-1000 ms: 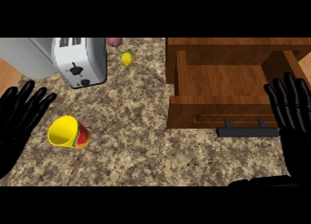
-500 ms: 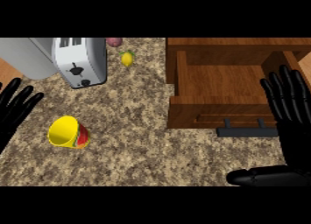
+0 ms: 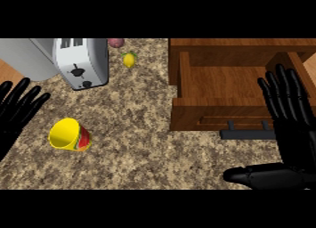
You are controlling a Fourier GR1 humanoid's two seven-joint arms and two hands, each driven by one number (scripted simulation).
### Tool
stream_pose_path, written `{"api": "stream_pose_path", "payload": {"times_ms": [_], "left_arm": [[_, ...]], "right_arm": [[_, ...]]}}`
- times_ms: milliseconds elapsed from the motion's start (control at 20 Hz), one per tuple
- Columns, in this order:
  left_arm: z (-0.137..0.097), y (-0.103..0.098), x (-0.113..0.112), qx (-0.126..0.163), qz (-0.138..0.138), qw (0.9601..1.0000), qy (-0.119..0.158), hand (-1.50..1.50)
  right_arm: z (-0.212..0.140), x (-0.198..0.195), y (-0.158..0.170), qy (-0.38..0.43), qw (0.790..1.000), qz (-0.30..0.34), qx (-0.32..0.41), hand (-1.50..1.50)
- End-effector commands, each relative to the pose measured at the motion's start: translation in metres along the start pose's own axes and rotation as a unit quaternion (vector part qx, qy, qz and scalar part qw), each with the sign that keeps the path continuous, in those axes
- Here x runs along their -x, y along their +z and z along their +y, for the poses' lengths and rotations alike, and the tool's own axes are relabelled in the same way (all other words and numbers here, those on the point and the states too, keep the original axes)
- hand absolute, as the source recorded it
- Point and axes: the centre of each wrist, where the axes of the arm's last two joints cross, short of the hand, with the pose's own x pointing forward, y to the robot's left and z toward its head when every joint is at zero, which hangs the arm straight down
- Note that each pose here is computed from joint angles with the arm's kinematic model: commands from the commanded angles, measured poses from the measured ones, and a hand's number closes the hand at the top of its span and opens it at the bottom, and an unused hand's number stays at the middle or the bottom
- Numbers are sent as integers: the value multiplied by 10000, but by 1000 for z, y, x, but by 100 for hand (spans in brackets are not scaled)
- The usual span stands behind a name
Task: Pick up the cup, place it into the drawer and close the drawer
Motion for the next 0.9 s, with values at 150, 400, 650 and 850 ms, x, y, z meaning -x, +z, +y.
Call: {"api": "stream_pose_path", "payload": {"times_ms": [150, 400, 650, 850], "left_arm": [[14, 5, 17, -120, 232, 9997, -11, -150], [12, 35, 43, -300, 499, 9983, -73, -150], [36, 18, 46, -453, 645, 9967, -206, -150], [45, 27, 72, -598, 744, 9946, -403, -150]], "right_arm": [[0, -2, -16, 87, 9999, 51, 45, -150], [-10, 0, -1, -2, 9999, -112, -5, -150], [0, -18, 8, -2, 10000, -95, 20, -150], [0, -19, 6, 29, 10000, -34, 13, -150]]}}
